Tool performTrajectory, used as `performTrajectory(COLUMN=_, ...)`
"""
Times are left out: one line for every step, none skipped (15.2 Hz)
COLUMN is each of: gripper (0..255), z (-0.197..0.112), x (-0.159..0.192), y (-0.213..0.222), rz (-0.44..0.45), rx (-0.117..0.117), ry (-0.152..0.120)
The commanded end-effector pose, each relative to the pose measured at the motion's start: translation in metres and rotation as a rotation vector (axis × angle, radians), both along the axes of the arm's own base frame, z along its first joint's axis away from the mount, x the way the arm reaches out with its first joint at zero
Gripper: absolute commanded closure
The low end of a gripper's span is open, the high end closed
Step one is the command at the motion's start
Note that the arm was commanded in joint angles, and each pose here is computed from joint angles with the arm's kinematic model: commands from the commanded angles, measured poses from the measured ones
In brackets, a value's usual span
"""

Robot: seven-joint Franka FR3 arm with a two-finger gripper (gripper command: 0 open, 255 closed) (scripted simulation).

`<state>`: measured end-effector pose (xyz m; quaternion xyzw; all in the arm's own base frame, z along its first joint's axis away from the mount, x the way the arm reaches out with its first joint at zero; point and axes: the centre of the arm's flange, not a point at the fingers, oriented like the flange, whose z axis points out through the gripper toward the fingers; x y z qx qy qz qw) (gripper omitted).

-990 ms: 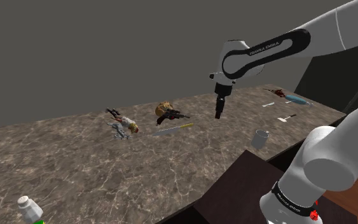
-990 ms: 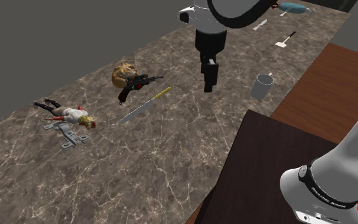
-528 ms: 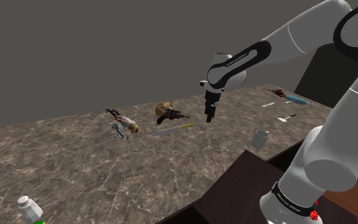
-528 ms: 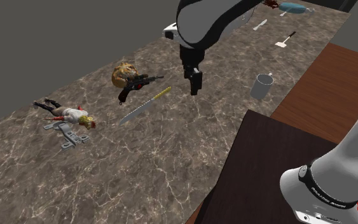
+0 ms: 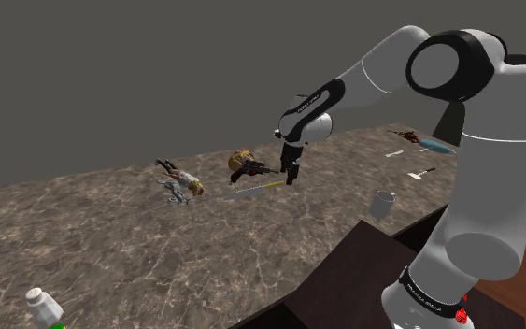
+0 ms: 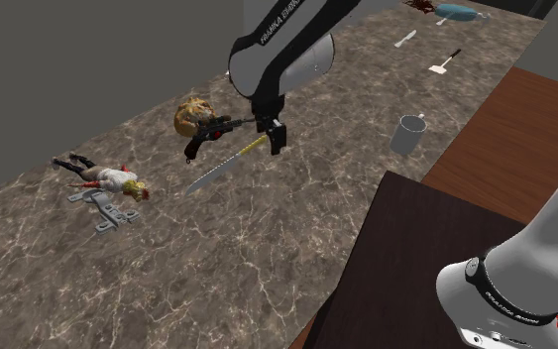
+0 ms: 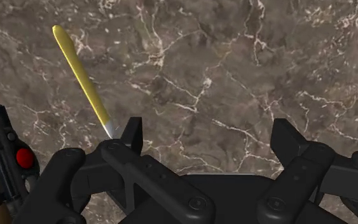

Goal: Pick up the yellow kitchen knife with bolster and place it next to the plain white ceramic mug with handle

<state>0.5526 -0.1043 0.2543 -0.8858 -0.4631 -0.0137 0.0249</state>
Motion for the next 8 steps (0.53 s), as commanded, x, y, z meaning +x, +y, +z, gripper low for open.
performTrajectory(gripper=0, z=-0.014, x=0.019, y=0.002, rz=0.060, rx=0.004, ry=-0.014)
performTrajectory(gripper=0, z=-0.022, x=0.029, y=0.003, rz=0.088, rx=0.006, ry=-0.020)
performTrajectory(gripper=0, z=-0.030, x=0.039, y=0.004, rz=0.116, rx=0.008, ry=-0.026)
performTrajectory(gripper=0, z=-0.038, x=0.048, y=0.006, rz=0.144, rx=0.010, ry=-0.032)
performTrajectory(gripper=0, z=-0.046, x=0.058, y=0.008, rz=0.172, rx=0.012, ry=-0.038)
performTrajectory(gripper=0, z=-0.054, x=0.068, y=0.010, rz=0.200, rx=0.013, ry=-0.044)
performTrajectory(gripper=0, z=-0.062, x=0.077, y=0.013, rz=0.229, rx=0.015, ry=-0.050)
performTrajectory(gripper=0, z=-0.069, x=0.087, y=0.016, rz=0.257, rx=0.017, ry=-0.056)
